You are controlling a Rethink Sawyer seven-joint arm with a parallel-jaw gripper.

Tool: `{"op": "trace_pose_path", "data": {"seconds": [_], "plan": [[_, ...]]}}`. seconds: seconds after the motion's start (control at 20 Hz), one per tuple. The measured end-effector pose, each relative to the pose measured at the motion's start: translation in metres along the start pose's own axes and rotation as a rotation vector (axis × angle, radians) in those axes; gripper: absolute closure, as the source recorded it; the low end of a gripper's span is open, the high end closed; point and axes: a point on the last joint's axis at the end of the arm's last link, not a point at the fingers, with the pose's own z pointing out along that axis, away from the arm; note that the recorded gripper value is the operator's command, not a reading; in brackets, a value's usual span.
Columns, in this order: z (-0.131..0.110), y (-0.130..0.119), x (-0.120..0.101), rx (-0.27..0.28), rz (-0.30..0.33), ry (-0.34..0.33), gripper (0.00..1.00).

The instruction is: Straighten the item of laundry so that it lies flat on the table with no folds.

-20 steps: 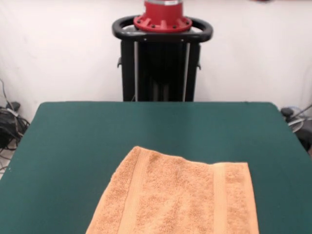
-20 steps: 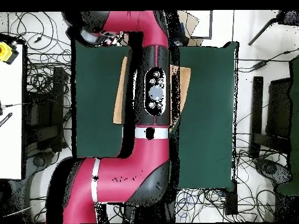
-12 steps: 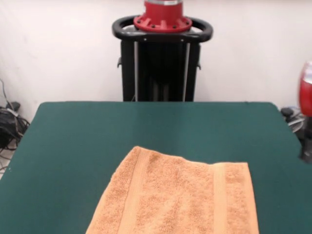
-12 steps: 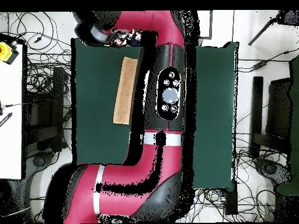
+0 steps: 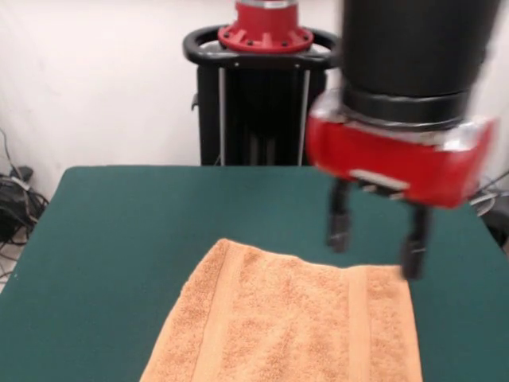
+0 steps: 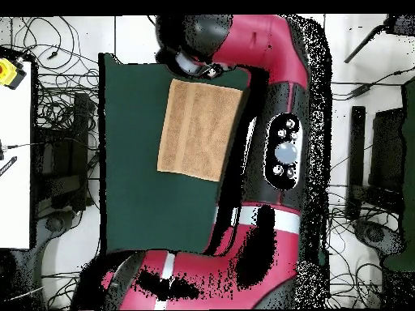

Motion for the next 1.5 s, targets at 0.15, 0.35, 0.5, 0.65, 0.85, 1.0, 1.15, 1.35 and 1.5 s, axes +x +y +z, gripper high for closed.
{"op": "trace_pose_path", "data": {"seconds": [0.15, 0.35, 0.5, 0.65, 0.85, 1.0, 1.15, 1.35, 1.5], "plan": [[0.009, -0.027, -0.012, 0.019, 0.022, -0.023, 0.0], [0.033, -0.068, -0.03, 0.059, 0.024, -0.047, 0.0], [0.048, -0.085, -0.038, 0.072, -0.001, -0.063, 0.0], [0.063, -0.094, -0.04, 0.078, -0.03, -0.074, 0.0], [0.08, -0.099, -0.036, 0.086, -0.067, -0.075, 0.0], [0.091, -0.1, -0.028, 0.085, -0.077, -0.061, 0.0], [0.098, -0.1, -0.019, 0.085, -0.08, -0.046, 0.0], [0.106, -0.094, 0.001, 0.078, -0.089, -0.019, 0.0], [0.11, -0.084, 0.02, 0.059, -0.094, -0.006, 0.0]]}}
